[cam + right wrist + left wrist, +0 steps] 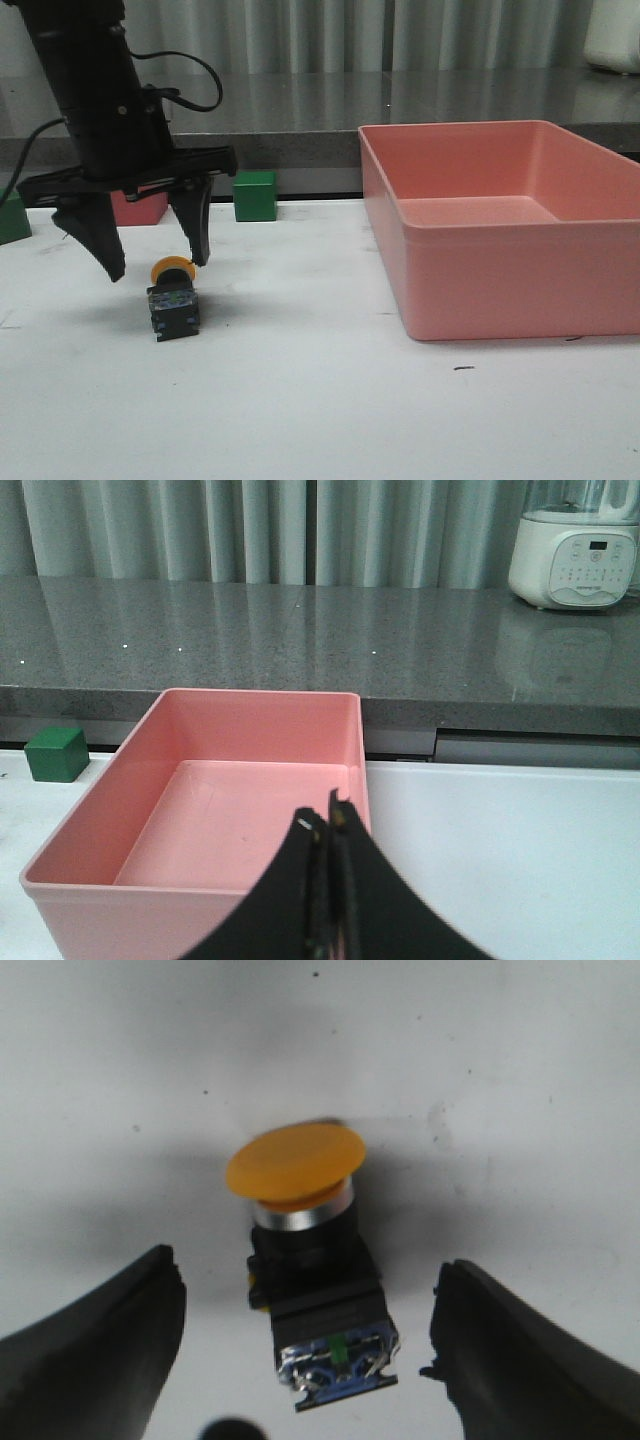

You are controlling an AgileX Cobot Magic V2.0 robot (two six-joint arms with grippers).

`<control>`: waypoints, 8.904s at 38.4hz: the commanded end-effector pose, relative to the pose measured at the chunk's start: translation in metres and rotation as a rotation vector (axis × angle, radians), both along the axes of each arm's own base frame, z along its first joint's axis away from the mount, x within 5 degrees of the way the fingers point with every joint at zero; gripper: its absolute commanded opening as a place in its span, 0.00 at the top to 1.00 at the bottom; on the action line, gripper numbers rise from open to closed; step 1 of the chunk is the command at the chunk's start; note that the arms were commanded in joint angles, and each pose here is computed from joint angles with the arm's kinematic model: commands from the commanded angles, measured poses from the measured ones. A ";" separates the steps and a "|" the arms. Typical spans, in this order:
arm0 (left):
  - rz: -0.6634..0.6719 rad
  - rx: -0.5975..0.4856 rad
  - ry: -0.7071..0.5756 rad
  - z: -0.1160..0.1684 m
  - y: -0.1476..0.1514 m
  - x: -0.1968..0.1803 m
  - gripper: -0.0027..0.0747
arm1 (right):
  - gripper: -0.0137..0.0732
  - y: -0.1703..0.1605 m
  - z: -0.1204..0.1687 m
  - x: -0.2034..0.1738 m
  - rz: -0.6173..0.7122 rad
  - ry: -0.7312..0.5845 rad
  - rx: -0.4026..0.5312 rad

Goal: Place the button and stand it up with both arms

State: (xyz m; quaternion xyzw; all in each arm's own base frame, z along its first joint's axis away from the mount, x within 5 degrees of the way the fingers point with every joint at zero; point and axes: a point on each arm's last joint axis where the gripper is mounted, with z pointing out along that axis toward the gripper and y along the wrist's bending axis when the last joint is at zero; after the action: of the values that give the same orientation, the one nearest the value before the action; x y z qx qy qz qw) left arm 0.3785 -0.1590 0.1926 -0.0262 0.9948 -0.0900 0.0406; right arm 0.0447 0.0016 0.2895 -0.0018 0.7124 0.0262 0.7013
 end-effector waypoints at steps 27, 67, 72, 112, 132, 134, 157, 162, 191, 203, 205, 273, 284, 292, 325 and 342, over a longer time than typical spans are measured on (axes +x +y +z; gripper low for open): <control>0.023 -0.039 0.022 0.000 -0.009 0.009 0.50 | 0.92 0.000 0.016 -0.001 -0.008 -0.104 -0.016; -0.115 -0.064 -0.899 0.085 0.033 -0.063 0.71 | 0.92 0.000 0.016 -0.001 -0.008 -0.104 -0.016; -0.126 -0.112 -1.023 0.074 0.046 -0.075 0.71 | 0.92 0.000 0.016 -0.001 -0.008 -0.104 -0.016; -0.395 -0.126 -1.409 -0.054 0.050 -0.080 0.71 | 0.92 0.000 0.016 -0.001 -0.008 -0.103 -0.016; -0.445 -0.079 -1.398 -0.070 0.050 -0.080 0.71 | 0.92 0.000 0.016 -0.001 -0.008 -0.103 -0.016; -0.447 -0.078 -1.389 -0.074 0.050 -0.080 0.71 | 0.92 0.000 0.016 -0.001 -0.008 -0.103 -0.016; -0.452 -0.090 -1.400 -0.076 0.049 -0.080 0.30 | 0.92 0.000 0.016 -0.001 -0.008 -0.103 -0.016; -0.463 -0.067 -1.388 -0.061 0.050 -0.081 0.27 | 0.92 0.000 0.016 -0.001 -0.008 -0.103 -0.016; -0.262 -0.042 -1.328 0.133 0.097 -0.226 0.57 | 0.92 0.000 0.016 -0.001 -0.008 -0.103 -0.016; -0.192 -0.058 -1.416 0.155 0.126 -0.286 0.99 | 0.92 0.000 0.016 -0.001 -0.008 -0.103 -0.016; -0.179 -0.078 -1.427 0.156 0.127 -0.289 0.99 | 0.92 0.000 0.016 -0.001 -0.008 -0.103 -0.016; 0.264 0.102 -1.474 0.017 0.162 -0.325 0.99 | 0.92 0.000 0.016 -0.001 -0.008 -0.103 -0.016; 0.267 0.101 -1.510 0.013 0.163 -0.324 0.99 | 0.92 0.000 0.016 -0.001 -0.008 -0.103 -0.016; 0.267 0.101 -1.510 0.013 0.163 -0.324 0.99 | 0.92 0.000 0.016 -0.001 -0.008 -0.103 -0.016; 0.267 0.101 -1.510 0.013 0.163 -0.324 0.99 | 0.92 0.000 0.009 0.001 -0.007 -0.088 -0.016; 0.267 0.101 -1.510 0.013 0.163 -0.324 0.99 | 0.92 0.002 -0.089 0.015 0.019 -0.019 -0.020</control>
State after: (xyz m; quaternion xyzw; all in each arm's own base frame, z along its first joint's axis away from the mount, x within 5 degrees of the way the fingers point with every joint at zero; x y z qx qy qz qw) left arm 0.0559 0.0039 0.1989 -0.0767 0.7238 -0.0264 0.6852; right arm 0.0599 0.0030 0.1926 -0.0059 0.7449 0.0281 0.6666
